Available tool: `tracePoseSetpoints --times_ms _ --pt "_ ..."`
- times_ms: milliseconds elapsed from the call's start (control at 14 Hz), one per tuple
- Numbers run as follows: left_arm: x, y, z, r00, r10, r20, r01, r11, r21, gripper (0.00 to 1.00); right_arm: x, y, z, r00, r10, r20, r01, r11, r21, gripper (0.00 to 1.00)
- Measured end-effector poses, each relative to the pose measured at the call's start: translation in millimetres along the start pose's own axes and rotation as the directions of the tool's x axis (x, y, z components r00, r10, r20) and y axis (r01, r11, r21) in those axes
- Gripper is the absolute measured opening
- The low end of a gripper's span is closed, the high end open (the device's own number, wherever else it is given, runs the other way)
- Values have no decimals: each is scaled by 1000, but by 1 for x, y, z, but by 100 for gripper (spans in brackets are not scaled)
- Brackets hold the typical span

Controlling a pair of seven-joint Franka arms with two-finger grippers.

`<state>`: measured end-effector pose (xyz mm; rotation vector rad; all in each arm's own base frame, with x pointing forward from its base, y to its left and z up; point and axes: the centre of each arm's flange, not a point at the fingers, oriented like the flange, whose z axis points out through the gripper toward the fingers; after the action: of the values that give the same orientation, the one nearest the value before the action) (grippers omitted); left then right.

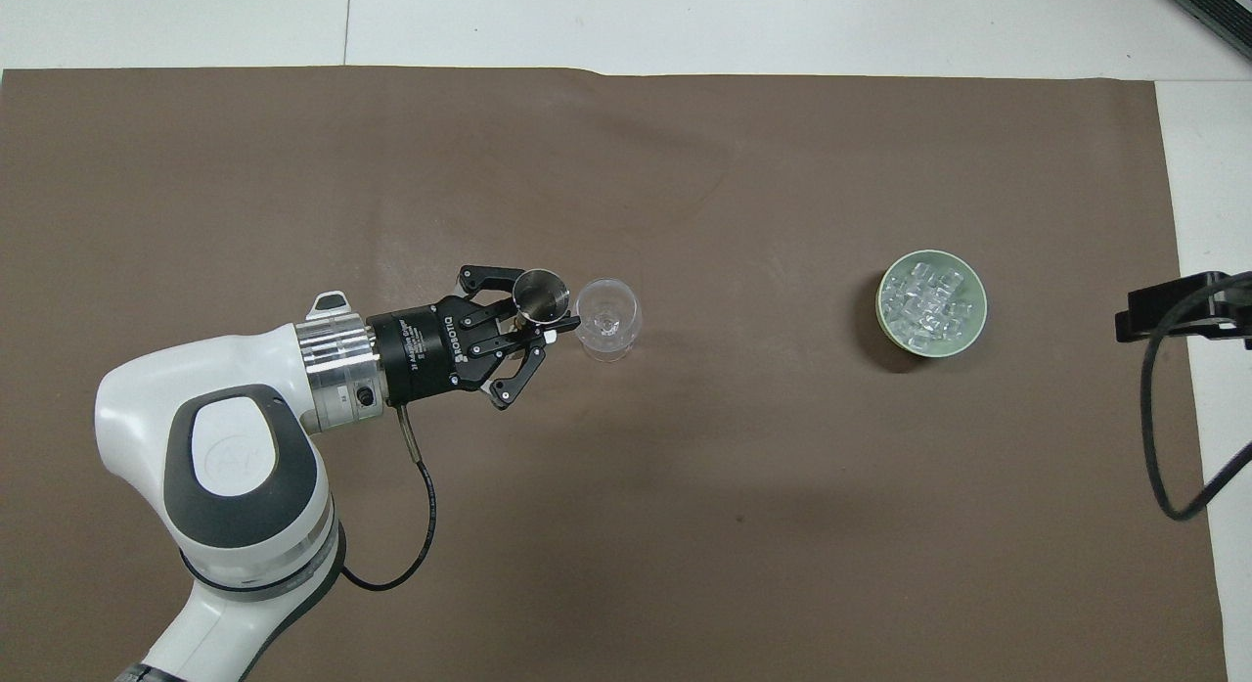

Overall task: Pour wine and add ice with both arms
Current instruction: 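Tilt the metal cup with the left gripper over the clear cup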

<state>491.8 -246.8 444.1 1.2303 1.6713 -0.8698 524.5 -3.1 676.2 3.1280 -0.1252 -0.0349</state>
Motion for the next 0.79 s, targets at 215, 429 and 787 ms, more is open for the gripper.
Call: tracePoseSetpoints --times_ms 215,429,787 --pt "-3 4 -3 1000 5 0 -5 1000 -19 5 0 0 0 1000 0 0 0 1000 0 100" --pt "-9 7 -3 1000 13 2 -13 999 -38 5 0 0 0 1000 0 0 0 1000 0 100" --pt "-12 -1 7 999 27 -22 -29 998 -52 5 0 0 0 1000 0 0 0 1000 0 100"
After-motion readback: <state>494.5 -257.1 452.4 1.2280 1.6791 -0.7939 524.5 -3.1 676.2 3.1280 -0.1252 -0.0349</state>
